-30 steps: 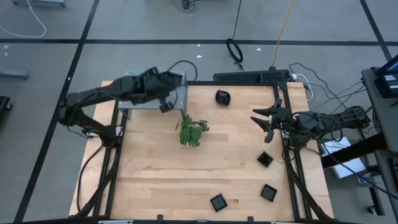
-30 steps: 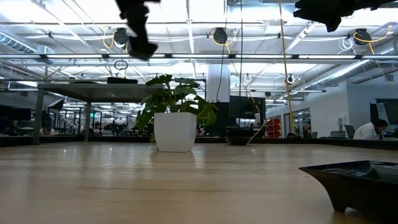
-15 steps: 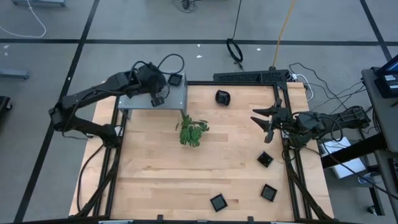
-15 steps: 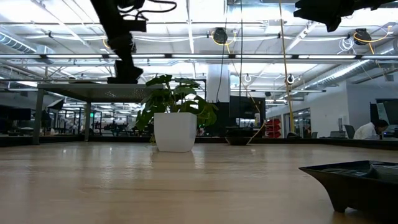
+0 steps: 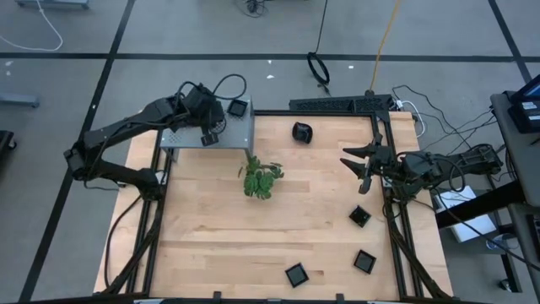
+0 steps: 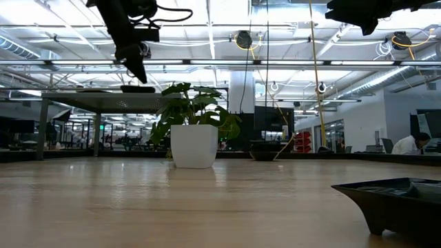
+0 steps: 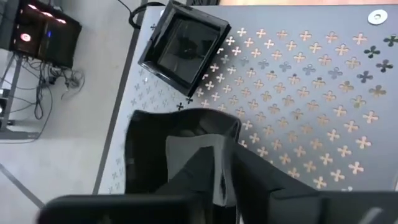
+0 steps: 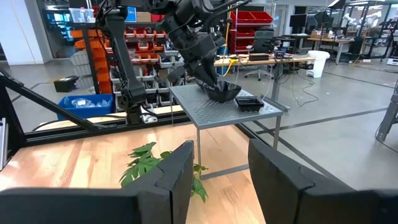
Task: Pick & Place Mini shaped plates
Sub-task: Stack the distorted square plate on top of the distorted square plate on the shelf, then stack the leaf shaped plate on top of the leaf shaped plate on the shelf
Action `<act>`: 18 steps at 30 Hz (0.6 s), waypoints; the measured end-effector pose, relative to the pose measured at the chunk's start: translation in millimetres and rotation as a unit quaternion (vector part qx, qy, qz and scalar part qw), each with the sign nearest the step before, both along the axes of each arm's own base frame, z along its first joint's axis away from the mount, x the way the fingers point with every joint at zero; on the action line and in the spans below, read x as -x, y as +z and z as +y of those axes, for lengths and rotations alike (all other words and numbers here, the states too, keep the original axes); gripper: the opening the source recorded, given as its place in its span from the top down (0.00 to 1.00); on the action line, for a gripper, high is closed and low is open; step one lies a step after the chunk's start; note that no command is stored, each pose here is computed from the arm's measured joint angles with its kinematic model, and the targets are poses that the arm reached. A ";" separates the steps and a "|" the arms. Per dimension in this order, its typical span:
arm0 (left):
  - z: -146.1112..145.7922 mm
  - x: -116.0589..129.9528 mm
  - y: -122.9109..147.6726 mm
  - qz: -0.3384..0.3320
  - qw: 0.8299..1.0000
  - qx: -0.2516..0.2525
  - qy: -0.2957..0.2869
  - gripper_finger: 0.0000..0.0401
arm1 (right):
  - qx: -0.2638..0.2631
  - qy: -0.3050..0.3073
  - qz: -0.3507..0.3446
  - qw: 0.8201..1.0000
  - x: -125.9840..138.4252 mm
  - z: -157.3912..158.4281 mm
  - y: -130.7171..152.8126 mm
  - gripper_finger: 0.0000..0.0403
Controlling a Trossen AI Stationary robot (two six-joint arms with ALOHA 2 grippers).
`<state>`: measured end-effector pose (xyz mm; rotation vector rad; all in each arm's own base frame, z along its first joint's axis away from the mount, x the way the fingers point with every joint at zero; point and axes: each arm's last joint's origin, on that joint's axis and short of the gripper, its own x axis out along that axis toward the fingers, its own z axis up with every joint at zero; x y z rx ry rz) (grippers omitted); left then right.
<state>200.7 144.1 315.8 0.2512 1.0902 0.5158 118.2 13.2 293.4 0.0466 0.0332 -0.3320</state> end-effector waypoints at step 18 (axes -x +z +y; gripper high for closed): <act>-34.1 1.4 53.4 -0.225 0.972 -0.068 -0.010 0.43 | 0.000 0.000 0.000 1.000 0.0 0.0 0.0 0.65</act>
